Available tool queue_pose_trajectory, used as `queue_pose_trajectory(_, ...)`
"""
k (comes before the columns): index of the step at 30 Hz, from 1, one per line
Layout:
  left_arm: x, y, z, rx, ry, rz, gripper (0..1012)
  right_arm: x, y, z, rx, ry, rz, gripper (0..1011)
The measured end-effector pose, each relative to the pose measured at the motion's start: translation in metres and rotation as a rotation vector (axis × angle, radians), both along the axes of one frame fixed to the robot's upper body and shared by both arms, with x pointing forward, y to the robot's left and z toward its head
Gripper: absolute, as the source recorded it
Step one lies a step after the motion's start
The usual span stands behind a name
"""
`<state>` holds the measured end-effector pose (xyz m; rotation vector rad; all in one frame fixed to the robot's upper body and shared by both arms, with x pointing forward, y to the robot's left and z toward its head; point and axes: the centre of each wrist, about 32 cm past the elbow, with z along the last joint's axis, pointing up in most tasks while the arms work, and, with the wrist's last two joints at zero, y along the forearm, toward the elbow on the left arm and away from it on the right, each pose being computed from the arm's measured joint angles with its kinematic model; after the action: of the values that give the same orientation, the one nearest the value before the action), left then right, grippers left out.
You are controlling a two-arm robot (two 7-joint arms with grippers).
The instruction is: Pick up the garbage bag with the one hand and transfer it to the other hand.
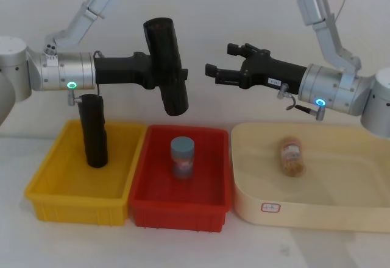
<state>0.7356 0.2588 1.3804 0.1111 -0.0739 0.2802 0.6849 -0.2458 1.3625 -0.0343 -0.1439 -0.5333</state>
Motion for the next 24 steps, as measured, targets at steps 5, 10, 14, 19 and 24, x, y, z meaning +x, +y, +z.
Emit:
queue_pose_trajectory(5,0.0000,0.0000,0.0000,0.000,0.000,0.000,446,0.003,0.005,0.004,-0.003,0.000,0.007,1000)
queue_pose_trajectory(10,0.0000,0.0000,-0.0001,0.000,0.000,0.000,446,0.004,0.008,0.008,-0.002,0.000,0.020,1000)
queue_pose_trajectory(14,0.0000,0.0000,0.0000,0.000,0.000,0.000,446,0.006,0.011,0.011,0.003,0.003,0.037,1000)
queue_pose_trajectory(19,0.0000,0.0000,0.0000,0.000,0.000,0.000,446,0.008,0.013,0.013,0.008,0.005,0.054,1000)
queue_pose_trajectory(24,0.0000,0.0000,0.0000,0.000,0.000,0.000,446,0.009,0.016,0.016,0.015,0.006,0.076,1000)
